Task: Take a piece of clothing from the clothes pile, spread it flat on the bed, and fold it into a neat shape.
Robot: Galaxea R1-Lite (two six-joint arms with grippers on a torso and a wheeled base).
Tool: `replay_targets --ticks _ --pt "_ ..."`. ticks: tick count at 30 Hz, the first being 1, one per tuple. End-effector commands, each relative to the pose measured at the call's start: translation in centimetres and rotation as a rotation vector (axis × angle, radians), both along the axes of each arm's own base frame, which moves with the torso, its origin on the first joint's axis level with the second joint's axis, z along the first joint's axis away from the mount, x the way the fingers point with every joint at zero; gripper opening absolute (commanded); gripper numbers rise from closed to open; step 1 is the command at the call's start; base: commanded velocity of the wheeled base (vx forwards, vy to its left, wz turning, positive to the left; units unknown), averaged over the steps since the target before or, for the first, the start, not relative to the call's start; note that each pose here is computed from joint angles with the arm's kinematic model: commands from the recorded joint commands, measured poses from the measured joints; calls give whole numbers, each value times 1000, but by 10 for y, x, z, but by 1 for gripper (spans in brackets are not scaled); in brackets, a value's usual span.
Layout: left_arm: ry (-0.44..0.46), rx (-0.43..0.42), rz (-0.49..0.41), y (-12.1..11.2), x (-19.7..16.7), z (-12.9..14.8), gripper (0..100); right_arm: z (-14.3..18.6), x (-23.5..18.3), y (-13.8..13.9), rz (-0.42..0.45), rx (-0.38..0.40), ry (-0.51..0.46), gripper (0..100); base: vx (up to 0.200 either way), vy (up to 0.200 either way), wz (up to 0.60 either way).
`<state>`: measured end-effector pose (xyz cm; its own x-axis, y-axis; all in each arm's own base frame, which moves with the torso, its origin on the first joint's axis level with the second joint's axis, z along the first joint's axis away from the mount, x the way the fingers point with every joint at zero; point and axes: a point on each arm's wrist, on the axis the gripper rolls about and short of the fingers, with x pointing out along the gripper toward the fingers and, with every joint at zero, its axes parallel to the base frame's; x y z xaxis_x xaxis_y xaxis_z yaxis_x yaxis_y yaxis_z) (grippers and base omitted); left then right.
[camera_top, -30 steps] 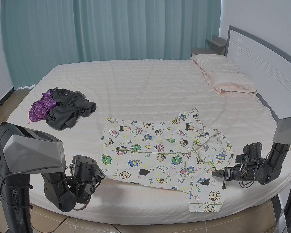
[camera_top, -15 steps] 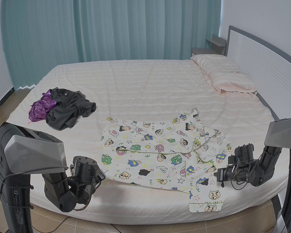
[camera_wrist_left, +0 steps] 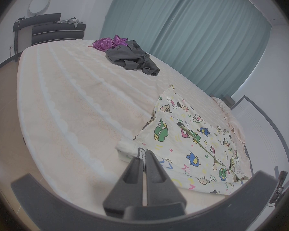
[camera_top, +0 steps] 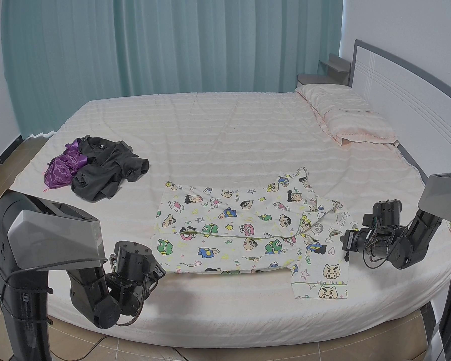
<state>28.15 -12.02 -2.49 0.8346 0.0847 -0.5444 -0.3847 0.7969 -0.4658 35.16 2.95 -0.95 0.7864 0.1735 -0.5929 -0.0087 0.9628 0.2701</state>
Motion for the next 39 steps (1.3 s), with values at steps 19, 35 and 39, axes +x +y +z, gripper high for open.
replay_targets --ticks 19,35,39 --pt "10 3 -1 -1 1 -5 0 -8 -58 -42 26 29 202 100 0 0 0" --pt "15 6 -2 -1 -1 -5 0 -23 -71 6 186 -35 265 100 0 0 0" --pt "18 4 -2 -1 -2 -6 0 -30 -83 21 215 -78 308 100 0 0 0"
